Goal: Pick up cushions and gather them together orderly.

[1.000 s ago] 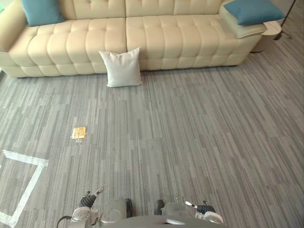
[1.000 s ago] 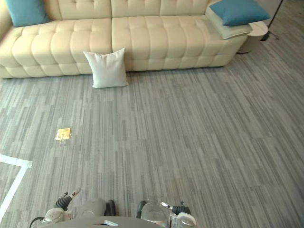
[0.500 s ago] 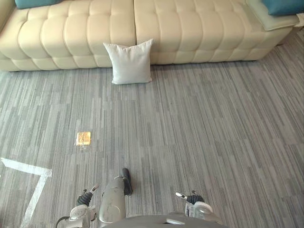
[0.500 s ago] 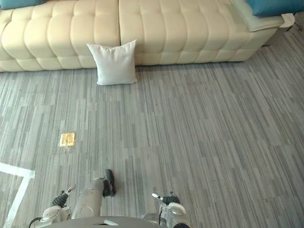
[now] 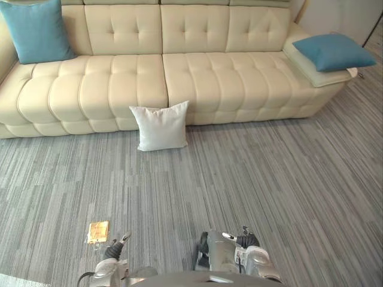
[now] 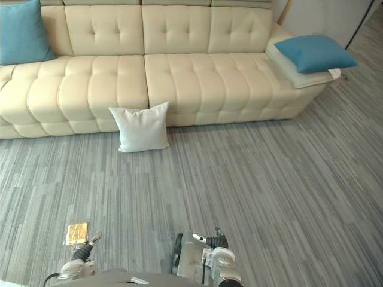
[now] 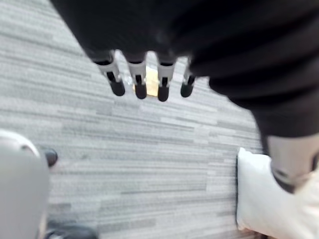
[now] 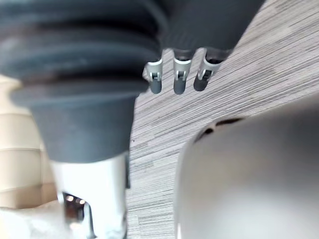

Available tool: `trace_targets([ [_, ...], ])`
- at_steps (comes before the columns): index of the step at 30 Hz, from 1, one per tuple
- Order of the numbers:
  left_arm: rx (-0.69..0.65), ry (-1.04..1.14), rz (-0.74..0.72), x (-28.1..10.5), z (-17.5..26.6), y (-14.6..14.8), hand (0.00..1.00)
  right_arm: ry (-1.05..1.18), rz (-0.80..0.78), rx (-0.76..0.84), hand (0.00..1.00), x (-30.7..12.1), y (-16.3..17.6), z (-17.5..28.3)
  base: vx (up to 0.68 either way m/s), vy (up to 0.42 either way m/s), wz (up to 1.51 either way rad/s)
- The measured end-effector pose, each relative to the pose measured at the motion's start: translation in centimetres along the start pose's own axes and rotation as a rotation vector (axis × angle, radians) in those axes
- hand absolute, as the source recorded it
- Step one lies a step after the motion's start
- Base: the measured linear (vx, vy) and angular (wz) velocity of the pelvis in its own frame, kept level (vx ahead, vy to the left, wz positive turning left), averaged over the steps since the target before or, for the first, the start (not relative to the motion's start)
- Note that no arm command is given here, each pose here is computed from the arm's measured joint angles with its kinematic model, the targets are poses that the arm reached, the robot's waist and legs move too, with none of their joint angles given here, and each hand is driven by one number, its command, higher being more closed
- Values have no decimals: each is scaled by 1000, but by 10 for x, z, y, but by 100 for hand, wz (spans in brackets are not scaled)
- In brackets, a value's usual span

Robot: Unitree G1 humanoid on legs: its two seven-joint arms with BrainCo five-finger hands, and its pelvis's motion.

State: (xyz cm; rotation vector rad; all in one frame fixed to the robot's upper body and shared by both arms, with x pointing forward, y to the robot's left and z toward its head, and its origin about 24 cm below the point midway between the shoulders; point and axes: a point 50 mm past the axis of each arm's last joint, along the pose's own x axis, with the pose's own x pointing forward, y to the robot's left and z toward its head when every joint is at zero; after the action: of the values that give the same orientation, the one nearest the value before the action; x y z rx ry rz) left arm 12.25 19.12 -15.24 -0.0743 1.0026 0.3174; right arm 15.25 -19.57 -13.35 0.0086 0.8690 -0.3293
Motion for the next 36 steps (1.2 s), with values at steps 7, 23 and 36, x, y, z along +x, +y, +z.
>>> trace_targets([
  [7,7,14,-95,-2,0,-37,0,-51,-17,33,0,1,-6,13,627,-228,56],
  [23,-127,-88,-8,-1,20,-13,0,72,-24,19,0,-3,-8,-16,468,-6,-21],
  [36,-39,-10,37,0,1,14,0,125,44,25,0,-7,18,-29,416,283,-29],
])
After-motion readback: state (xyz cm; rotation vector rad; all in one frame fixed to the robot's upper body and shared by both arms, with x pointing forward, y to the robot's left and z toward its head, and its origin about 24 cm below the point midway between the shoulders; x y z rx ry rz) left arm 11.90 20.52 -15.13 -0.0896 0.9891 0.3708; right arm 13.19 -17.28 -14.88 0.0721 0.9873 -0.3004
